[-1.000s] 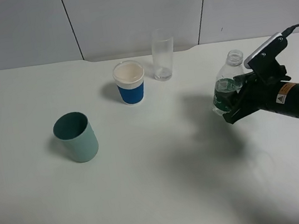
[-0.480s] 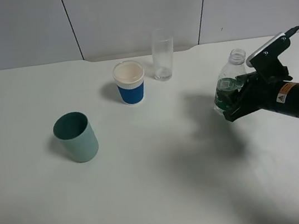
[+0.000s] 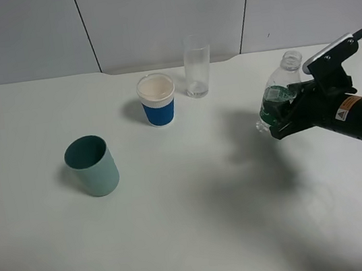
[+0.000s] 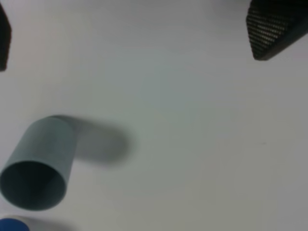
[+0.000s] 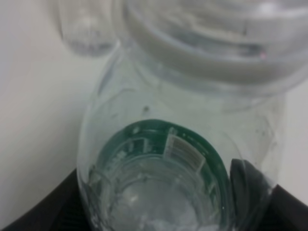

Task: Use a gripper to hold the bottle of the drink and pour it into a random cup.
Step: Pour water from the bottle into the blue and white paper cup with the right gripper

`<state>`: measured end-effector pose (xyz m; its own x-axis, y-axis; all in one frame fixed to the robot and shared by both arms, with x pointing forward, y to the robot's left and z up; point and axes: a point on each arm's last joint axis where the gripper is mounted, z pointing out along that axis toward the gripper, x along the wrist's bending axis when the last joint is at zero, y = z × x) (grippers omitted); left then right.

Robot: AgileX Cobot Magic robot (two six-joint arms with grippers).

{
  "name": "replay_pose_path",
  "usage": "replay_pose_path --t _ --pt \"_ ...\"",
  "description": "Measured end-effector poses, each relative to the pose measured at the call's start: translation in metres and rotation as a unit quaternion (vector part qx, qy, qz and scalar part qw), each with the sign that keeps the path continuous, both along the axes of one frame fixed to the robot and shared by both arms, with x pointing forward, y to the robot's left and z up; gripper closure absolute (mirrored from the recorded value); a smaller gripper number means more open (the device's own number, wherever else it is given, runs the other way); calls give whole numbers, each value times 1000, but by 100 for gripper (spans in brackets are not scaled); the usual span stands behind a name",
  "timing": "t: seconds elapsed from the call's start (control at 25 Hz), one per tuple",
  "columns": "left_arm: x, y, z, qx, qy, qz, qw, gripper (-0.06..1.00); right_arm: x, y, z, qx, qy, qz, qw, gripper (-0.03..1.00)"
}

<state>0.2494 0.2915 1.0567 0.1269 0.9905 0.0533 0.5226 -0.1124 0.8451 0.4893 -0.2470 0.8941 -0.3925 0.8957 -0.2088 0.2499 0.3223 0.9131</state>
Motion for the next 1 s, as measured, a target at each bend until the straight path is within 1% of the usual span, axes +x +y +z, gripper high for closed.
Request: replay_pose_path --t 0.08,0.16,0.52,0.64,0.72,0.88,1.0 --pt "0 0 0 0 0 0 1000 -5 2 -1 3 25 -12 -14 1000 40" --pt "0 0 0 0 0 0 1000 -5 3 -2 5 39 -18 -28 999 40" --pt "0 0 0 0 0 0 1000 -5 3 -2 5 44 -18 -40 998 40" --pt "0 0 0 0 0 0 1000 -5 5 4 6 34 -3 -36 999 40" --pt "0 0 0 0 0 0 1000 -5 7 7 9 30 -6 -34 999 40" --pt "0 0 0 0 0 0 1000 -5 16 17 22 -4 -29 -29 999 40" --pt "0 0 0 0 0 0 1000 -5 24 24 31 -33 -35 -28 998 40"
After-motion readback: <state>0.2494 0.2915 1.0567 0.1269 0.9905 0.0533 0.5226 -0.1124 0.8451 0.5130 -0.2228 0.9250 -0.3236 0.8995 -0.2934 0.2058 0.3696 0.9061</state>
